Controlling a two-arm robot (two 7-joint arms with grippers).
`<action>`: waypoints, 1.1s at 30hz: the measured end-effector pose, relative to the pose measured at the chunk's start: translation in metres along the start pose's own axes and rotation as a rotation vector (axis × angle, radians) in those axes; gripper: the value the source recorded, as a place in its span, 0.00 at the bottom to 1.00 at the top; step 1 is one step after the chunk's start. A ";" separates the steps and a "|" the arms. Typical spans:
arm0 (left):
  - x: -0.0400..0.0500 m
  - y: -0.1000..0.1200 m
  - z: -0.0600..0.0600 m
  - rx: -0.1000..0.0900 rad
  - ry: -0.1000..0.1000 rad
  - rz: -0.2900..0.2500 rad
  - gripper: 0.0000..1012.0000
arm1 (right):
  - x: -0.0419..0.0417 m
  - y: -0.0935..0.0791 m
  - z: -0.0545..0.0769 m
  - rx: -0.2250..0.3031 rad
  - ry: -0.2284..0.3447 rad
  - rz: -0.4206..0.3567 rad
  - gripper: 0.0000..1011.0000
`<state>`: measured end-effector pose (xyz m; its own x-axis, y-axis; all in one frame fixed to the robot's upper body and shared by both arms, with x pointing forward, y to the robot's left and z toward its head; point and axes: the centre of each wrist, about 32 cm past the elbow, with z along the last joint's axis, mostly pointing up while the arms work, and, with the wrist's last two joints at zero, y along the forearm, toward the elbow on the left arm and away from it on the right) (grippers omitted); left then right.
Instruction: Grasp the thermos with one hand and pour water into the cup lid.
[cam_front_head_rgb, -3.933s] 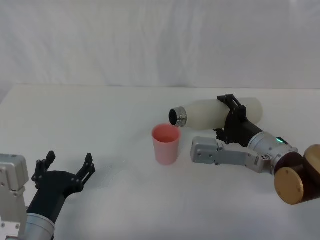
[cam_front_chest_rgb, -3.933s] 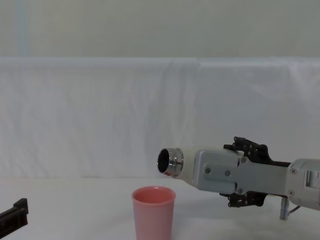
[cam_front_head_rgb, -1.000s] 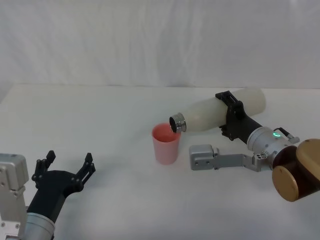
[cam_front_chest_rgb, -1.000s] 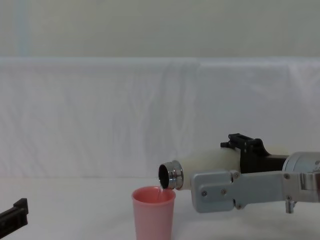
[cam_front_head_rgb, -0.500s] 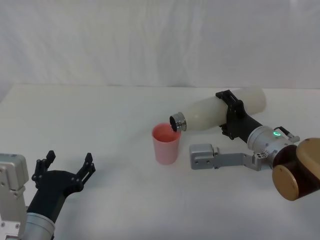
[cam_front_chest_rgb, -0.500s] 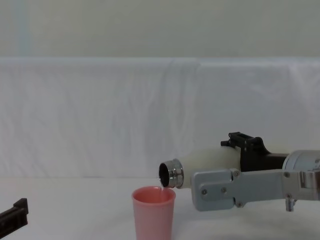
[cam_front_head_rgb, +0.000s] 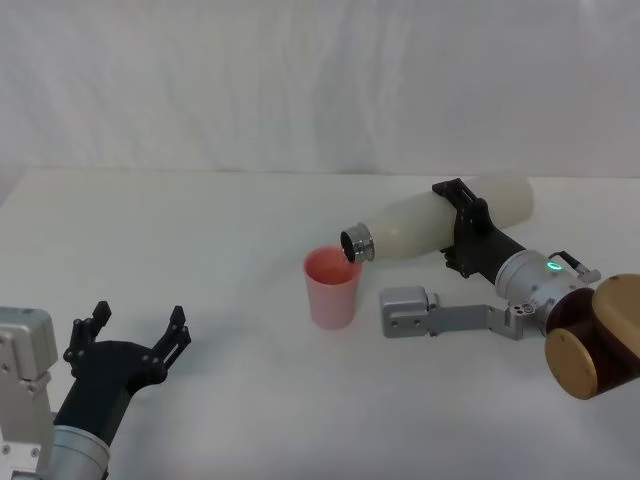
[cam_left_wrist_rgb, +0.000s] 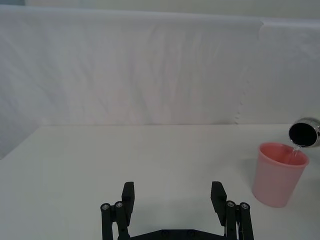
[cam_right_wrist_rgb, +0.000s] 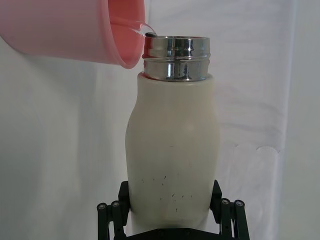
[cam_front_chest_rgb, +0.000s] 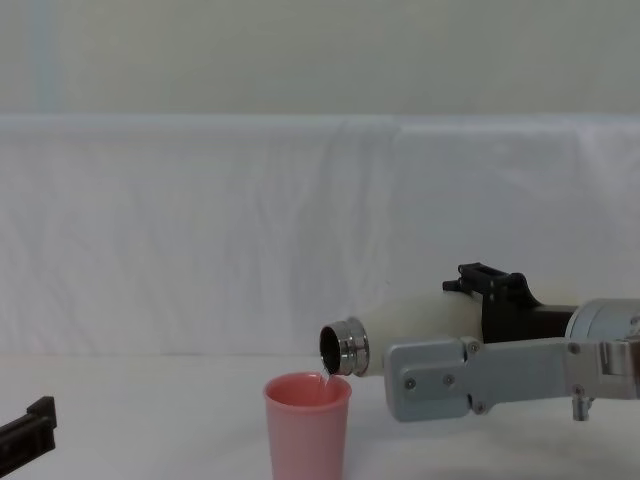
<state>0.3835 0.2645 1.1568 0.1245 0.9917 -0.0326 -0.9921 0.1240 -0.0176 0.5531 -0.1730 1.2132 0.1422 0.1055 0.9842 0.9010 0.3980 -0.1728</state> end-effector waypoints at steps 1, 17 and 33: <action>0.0000 0.000 0.000 0.000 0.000 0.000 0.99 | 0.0001 0.000 0.000 0.000 0.000 0.000 0.94; 0.0000 0.000 0.000 0.000 0.000 0.000 0.99 | 0.0010 0.001 -0.002 -0.002 0.002 -0.004 0.94; 0.0000 0.000 0.000 0.000 0.000 0.000 0.99 | 0.0028 0.002 -0.002 0.000 0.000 -0.007 0.94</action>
<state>0.3835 0.2645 1.1568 0.1245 0.9917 -0.0327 -0.9921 0.1240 -0.0176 0.5558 -0.1736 1.2158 0.1361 0.1033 0.9853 0.9020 0.3983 -0.1663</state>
